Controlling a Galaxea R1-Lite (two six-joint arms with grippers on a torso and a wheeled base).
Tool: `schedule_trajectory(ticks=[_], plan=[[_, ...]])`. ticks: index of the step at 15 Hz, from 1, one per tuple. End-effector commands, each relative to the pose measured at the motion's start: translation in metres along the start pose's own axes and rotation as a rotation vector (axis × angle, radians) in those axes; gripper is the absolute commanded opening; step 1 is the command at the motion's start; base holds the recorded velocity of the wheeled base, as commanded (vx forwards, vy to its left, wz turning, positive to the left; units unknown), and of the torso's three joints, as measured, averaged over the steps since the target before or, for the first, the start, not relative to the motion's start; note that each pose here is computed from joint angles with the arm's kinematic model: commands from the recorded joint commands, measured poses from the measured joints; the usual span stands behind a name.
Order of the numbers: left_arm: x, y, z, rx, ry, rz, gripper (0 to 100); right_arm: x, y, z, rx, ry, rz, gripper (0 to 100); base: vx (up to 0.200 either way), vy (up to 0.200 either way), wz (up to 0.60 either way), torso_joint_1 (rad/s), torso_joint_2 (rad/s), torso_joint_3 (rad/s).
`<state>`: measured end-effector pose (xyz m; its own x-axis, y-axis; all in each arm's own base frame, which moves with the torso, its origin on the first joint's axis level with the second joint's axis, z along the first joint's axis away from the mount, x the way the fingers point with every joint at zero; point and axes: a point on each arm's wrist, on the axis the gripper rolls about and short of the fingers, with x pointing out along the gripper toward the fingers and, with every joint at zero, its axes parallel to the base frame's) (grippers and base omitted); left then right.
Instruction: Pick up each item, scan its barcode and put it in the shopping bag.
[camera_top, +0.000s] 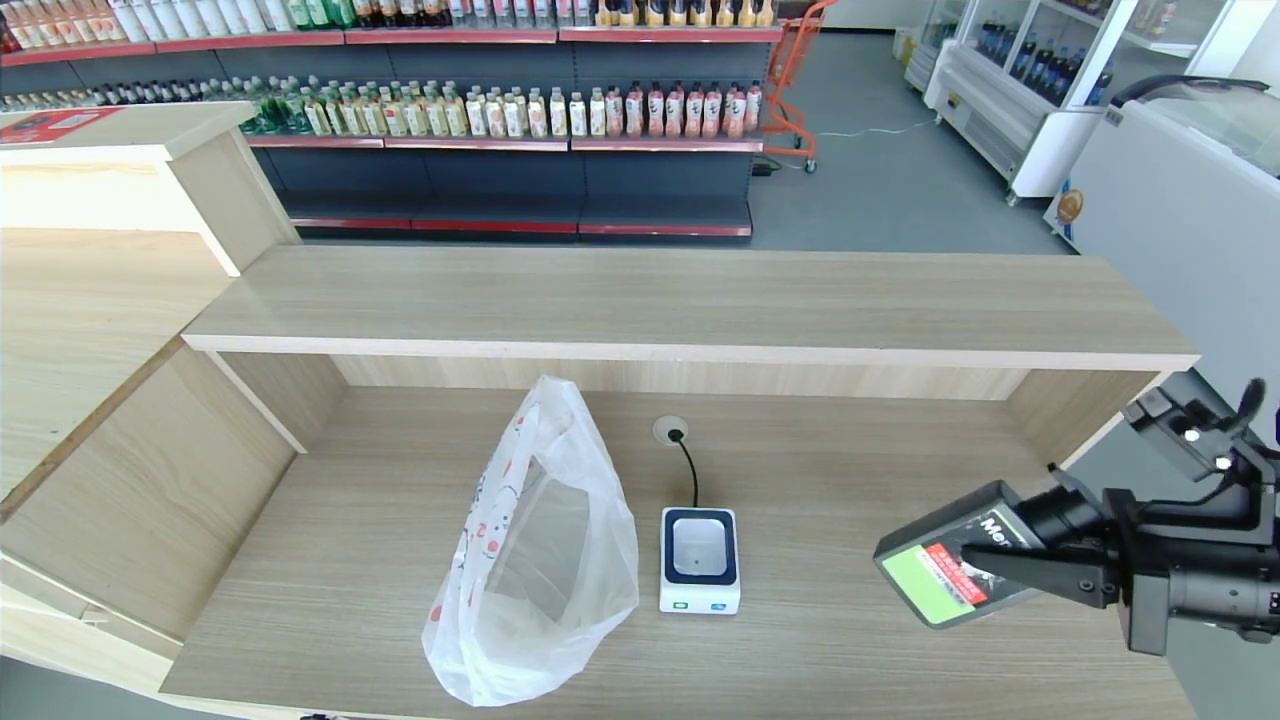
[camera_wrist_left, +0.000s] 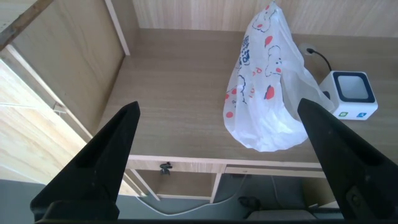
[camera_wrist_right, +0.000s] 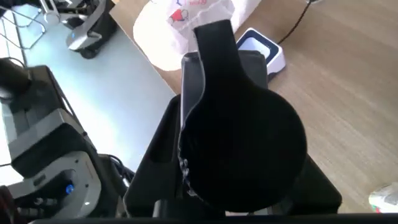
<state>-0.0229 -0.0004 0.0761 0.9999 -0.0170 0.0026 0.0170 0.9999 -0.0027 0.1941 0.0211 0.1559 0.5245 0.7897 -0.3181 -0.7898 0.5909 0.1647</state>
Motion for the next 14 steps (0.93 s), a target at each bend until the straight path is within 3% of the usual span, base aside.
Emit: schedule_trajectory(ticks=[1, 8, 14], plan=[[0.0, 0.0, 0.0, 0.0, -0.001, 0.0, 100, 0.036, -0.026, -0.013, 0.184, 0.077, 0.016, 0, 0.0, 0.0, 0.0, 0.0, 0.0, 0.0], [0.0, 0.0, 0.0, 0.0, -0.001, 0.0, 100, 0.135, -0.055, -0.032, 0.211, 0.235, 0.111, 0, 0.0, 0.0, 0.0, 0.0, 0.0, 0.0], [0.0, 0.0, 0.0, 0.0, -0.001, 0.0, 100, 0.2, -0.069, -0.043, 0.128, 0.244, 0.071, 0, 0.0, 0.0, 0.0, 0.0, 0.0, 0.0]])
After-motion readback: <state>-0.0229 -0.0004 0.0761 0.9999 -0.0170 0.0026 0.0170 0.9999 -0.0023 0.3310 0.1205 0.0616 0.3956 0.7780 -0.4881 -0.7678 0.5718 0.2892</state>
